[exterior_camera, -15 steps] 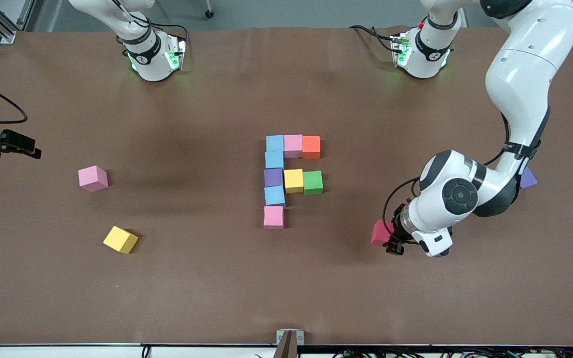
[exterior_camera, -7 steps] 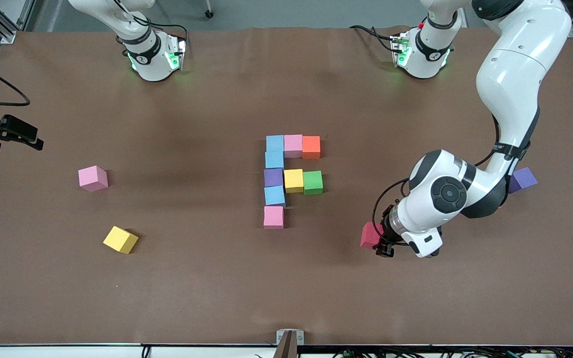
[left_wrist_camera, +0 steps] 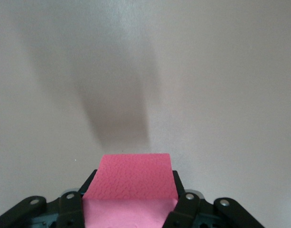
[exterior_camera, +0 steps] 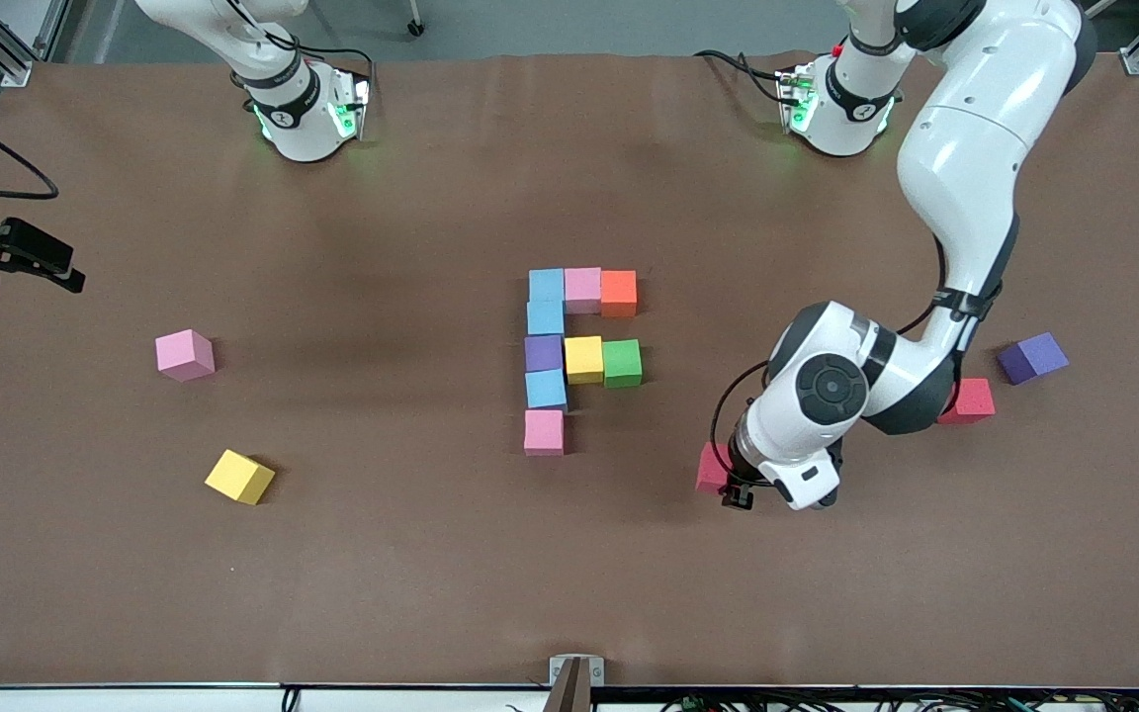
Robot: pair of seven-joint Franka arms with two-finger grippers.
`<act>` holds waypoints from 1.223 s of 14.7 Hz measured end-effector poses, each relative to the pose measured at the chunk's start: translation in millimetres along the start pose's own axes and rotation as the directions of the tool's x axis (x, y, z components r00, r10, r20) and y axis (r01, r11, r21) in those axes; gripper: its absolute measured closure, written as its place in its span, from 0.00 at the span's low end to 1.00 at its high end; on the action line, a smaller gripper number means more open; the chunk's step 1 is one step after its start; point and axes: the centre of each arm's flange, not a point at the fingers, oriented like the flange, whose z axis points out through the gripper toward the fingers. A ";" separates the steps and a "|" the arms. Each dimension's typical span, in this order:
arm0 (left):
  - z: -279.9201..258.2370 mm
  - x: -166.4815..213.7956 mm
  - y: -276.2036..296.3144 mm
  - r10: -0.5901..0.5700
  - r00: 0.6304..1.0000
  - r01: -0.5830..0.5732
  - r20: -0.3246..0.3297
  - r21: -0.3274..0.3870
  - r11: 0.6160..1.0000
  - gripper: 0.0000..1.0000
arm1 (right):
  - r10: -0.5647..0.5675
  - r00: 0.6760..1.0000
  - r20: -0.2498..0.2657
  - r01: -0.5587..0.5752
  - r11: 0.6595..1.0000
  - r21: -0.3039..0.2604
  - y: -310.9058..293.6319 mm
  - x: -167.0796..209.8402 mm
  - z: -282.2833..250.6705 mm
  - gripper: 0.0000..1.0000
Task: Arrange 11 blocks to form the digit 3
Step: 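Carry the pink cube with the left gripper while the right gripper withdraws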
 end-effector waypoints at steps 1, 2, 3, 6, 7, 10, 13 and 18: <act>1.9 -4.6 -0.1 0.001 1.000 -0.001 -0.004 0.002 1.000 0.39 | 0.000 1.000 -0.009 0.000 1.000 0.000 -0.1 0.8 0.7 0.00; 4.3 -8.1 -0.3 -0.001 1.000 0.001 -0.008 0.003 1.000 0.39 | -0.002 1.000 -0.017 0.002 1.000 0.000 -0.7 0.8 1.6 0.00; 6.5 -11.4 -0.7 -0.006 1.000 0.006 -0.011 0.005 1.000 0.39 | -0.004 1.000 -0.023 0.004 1.000 0.000 -1.8 0.0 2.2 0.00; 12.0 -21.2 -2.5 -0.027 1.000 0.027 -0.013 0.010 1.000 0.39 | -0.011 1.000 -0.028 0.011 1.000 0.002 -5.4 -3.1 3.4 0.00; 13.0 -27.1 -3.3 -0.042 0.999 0.042 -0.011 0.011 0.999 0.39 | -0.013 1.000 -0.029 0.013 1.000 0.002 -6.6 -3.6 4.4 0.00; 12.4 -55.7 -4.2 -0.106 0.994 0.106 0.012 0.009 0.994 0.39 | -0.016 0.999 -0.033 0.016 1.000 0.002 -8.1 -4.2 3.0 0.00; 18.7 -92.7 -6.3 -0.165 0.985 0.166 0.039 -0.005 0.986 0.39 | -0.016 0.998 -0.054 0.016 1.000 0.000 -8.1 -4.7 -5.7 0.00; 44.3 -117.6 -7.7 -0.241 0.963 0.245 0.120 -0.024 0.969 0.39 | -0.015 0.996 -0.087 0.015 1.000 -0.003 -7.5 -10.3 -35.3 0.00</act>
